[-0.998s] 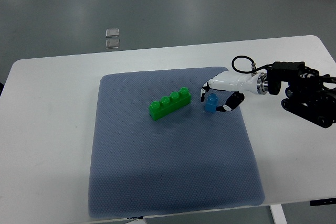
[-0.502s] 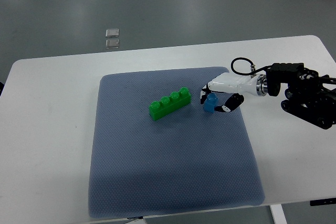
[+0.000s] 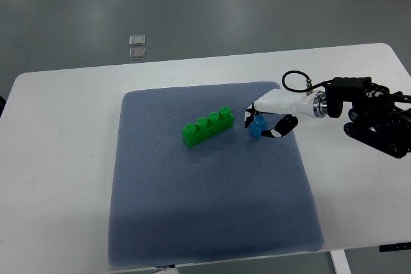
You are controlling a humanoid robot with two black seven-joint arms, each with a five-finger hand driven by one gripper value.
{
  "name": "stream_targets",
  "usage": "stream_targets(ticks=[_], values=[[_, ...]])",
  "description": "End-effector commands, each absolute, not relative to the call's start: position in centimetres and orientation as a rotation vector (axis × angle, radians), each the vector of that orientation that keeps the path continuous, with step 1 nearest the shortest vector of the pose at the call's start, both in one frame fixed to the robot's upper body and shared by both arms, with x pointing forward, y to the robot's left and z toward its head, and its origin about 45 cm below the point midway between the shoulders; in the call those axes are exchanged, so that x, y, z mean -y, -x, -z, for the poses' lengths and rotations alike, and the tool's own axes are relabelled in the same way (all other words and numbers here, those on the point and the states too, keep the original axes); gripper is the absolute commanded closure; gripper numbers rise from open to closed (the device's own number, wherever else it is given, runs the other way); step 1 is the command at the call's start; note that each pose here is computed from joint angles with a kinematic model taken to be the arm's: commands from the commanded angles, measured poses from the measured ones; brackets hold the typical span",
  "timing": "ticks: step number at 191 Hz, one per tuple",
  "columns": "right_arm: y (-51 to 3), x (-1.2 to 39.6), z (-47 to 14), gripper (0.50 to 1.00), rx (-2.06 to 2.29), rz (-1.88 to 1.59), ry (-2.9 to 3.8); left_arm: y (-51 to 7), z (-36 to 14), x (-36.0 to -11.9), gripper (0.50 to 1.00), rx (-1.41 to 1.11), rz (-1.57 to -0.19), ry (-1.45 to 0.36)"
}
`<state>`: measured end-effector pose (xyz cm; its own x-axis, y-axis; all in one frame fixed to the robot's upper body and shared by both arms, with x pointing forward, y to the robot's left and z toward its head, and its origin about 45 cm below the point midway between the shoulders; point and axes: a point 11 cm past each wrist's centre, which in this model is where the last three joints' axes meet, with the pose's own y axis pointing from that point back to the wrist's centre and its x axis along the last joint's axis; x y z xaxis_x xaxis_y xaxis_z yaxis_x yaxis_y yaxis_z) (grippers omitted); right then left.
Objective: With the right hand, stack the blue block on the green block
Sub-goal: 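Close the right hand fingers around the blue block, then lift the blue block and carry it over the green block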
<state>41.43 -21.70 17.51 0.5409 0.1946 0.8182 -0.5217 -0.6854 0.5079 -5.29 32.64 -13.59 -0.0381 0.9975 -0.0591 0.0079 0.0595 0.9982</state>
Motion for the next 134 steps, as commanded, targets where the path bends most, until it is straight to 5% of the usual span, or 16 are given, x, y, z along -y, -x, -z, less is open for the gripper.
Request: stream_targets(ticks=[1, 55, 134], values=[[-41.5, 21.8, -17.6, 0.881, 0.265, -1.194, -2.013, 5.3, 13.6, -32.6, 0.500, -1.271, -1.189, -1.154], [-41.5, 21.8, -17.8, 0.991, 0.253, -1.207, -2.005, 5.3, 13.6, -32.6, 0.500, -1.271, -1.189, -1.154], [-42.3, 21.5, -19.4, 1.000, 0.293, -1.283, -1.987, 5.3, 13.6, -32.6, 0.500, -1.271, -1.189, -1.154]])
